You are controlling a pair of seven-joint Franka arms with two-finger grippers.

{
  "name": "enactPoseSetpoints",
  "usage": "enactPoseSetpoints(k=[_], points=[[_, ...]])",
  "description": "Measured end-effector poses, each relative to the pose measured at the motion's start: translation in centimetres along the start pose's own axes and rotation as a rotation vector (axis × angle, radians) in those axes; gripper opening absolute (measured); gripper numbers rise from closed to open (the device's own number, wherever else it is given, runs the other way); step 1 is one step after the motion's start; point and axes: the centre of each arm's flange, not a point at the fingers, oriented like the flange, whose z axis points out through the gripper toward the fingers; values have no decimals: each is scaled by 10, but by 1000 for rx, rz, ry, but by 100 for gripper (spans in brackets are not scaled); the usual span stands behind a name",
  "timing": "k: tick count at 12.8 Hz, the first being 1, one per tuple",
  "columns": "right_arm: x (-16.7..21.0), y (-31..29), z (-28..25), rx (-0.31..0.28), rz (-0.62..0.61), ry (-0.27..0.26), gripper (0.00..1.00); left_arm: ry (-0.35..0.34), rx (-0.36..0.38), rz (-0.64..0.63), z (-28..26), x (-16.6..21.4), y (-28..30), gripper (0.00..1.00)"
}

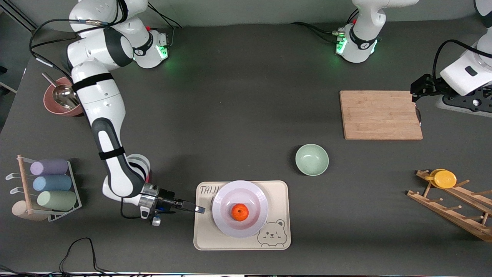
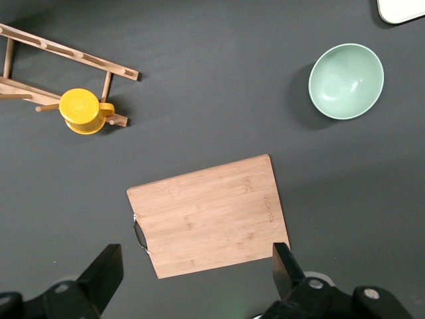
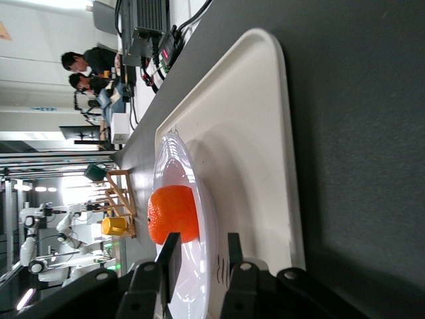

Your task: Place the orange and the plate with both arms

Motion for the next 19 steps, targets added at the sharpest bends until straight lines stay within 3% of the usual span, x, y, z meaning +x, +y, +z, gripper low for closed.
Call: enactPoseSetpoints(k=[2, 4, 7, 9, 11, 12, 16, 19], points=[[6, -26, -29, -107, -15, -35, 37, 4, 1, -1, 0, 0, 0, 100], [3, -56, -64, -249, -98, -77, 50, 26, 4, -5, -1, 4, -3, 100], [-17, -103, -129, -473, -239, -177, 50, 73, 10, -26, -3, 9, -16, 100], [-34, -146, -183, -615, -257, -262, 69, 76, 10, -38, -4, 8, -20, 100], [-48, -191, -232, -746, -284, -294, 91, 73, 0, -77, -3, 5, -26, 100], [-54, -209, -254, -800, -298, -299, 100, 71, -11, -91, -2, 2, -31, 100], [-73, -260, -323, -995, -245, -261, 100, 67, -27, -105, -10, -18, -29, 100], [-86, -288, -361, -1047, -195, -216, 100, 41, -41, -102, -12, -26, -25, 100]])
